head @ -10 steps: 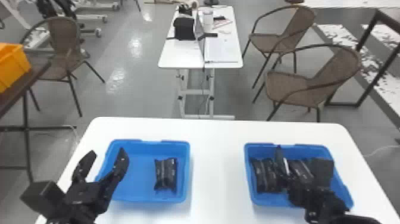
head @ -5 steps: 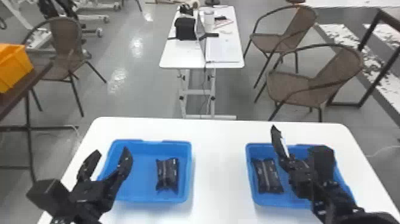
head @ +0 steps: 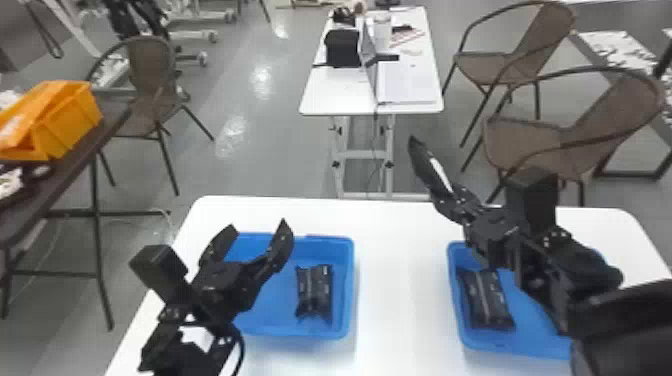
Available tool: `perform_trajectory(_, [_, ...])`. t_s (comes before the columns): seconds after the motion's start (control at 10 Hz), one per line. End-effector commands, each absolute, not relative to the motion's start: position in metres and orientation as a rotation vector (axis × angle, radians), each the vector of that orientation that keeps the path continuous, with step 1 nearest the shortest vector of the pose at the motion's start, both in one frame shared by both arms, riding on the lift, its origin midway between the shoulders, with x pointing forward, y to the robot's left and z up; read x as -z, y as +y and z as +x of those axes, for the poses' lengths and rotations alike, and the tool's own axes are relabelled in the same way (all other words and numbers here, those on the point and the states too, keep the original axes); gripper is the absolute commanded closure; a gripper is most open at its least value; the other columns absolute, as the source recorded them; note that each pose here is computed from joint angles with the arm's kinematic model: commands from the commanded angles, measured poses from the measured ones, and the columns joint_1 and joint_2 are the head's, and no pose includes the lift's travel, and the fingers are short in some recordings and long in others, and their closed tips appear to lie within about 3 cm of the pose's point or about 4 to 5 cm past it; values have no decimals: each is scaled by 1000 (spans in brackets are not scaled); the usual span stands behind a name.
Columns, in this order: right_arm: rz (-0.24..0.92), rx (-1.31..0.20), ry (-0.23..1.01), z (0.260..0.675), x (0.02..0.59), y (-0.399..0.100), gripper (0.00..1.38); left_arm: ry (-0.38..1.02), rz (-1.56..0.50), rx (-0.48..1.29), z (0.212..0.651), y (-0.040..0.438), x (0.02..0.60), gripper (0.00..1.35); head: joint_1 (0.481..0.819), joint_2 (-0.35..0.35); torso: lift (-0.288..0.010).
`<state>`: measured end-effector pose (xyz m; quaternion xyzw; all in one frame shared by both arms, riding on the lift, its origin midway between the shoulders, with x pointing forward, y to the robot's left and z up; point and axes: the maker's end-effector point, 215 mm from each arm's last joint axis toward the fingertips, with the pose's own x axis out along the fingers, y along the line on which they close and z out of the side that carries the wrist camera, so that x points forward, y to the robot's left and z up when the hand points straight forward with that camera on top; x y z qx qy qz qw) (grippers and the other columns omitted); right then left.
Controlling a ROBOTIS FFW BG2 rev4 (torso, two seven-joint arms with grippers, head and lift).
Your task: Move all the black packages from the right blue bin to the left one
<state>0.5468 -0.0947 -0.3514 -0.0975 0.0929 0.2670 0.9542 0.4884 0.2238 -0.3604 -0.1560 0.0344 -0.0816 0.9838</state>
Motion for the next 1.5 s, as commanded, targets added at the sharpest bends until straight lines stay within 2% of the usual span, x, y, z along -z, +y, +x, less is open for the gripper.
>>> perform_trajectory(0.0, [-175,-638,176,547,344,-53,1277,45,-313,221,505,210,336,-2,695,135,0])
perform_trajectory(0.2, [-190,-749,191,542,355,-15,1277,61,-382,306,520,191,318,-2,695,162,0])
perform_trajectory(0.5, [-244,-884,201,534,366,31,1277,139,-369,399,532,169,307,-2,695,192,0])
perform_trajectory(0.7, [-267,-917,201,534,368,41,1277,191,-375,423,532,158,315,-2,695,202,0])
perform_trajectory(1.2, [-267,-958,200,532,367,56,1277,210,-373,423,534,151,318,-2,695,210,0])
perform_trajectory(1.3, [-265,-957,201,532,368,57,1277,220,-372,413,534,151,322,90,695,211,0])
perform_trajectory(1.4, [-262,-958,197,532,367,58,1277,242,-377,409,532,150,328,481,695,212,0])
